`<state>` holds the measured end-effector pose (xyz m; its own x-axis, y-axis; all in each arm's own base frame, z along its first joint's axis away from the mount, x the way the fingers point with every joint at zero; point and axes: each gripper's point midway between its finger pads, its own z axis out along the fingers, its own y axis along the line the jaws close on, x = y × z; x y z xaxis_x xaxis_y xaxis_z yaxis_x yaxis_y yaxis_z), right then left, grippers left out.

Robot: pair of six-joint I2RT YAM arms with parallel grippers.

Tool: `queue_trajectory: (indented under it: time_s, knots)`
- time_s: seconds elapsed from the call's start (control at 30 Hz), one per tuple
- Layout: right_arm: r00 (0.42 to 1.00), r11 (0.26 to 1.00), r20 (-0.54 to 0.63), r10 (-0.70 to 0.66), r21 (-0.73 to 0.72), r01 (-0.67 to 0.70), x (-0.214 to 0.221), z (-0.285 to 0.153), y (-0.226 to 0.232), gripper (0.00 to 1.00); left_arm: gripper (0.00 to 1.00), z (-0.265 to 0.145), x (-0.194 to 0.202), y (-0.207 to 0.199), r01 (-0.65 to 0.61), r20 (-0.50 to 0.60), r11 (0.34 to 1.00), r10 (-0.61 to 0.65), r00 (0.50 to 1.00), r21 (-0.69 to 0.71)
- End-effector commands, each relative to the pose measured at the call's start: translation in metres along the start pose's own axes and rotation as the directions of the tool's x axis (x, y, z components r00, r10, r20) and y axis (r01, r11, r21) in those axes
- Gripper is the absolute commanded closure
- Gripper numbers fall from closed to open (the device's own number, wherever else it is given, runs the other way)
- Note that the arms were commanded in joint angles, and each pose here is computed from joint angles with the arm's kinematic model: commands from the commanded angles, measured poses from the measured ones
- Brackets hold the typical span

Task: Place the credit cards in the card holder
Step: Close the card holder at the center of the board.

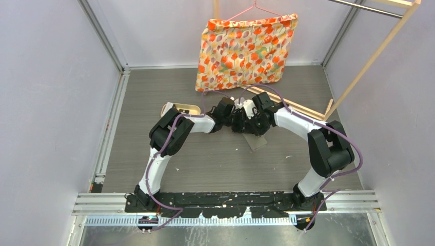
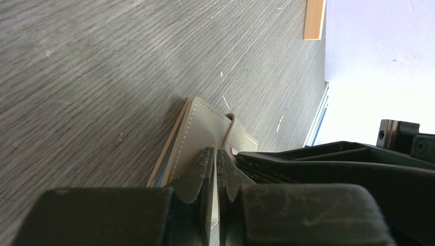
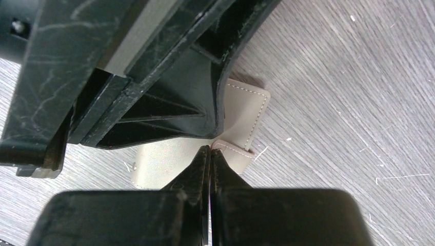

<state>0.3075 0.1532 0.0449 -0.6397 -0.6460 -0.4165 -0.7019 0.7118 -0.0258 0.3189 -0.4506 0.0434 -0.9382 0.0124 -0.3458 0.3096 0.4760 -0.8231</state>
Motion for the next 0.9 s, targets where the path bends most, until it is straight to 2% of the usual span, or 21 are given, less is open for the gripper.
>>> queue_trajectory:
  time_s: [0.0, 0.87]
  knots:
    - [0.999, 0.999, 0.01, -0.032, -0.001, 0.032, -0.0037, -0.0054, 0.0022, 0.99, 0.92, 0.0028, 0.0034, 0.0085, -0.016, -0.012, 1.0, 0.016, 1.0, -0.027]
    - [0.997, 0.996, -0.02, -0.074, 0.045, 0.075, -0.0024, 0.0021, 0.0033, 0.99, 0.92, 0.0027, 0.0037, 0.0072, -0.018, -0.015, 1.0, 0.017, 1.0, -0.02]
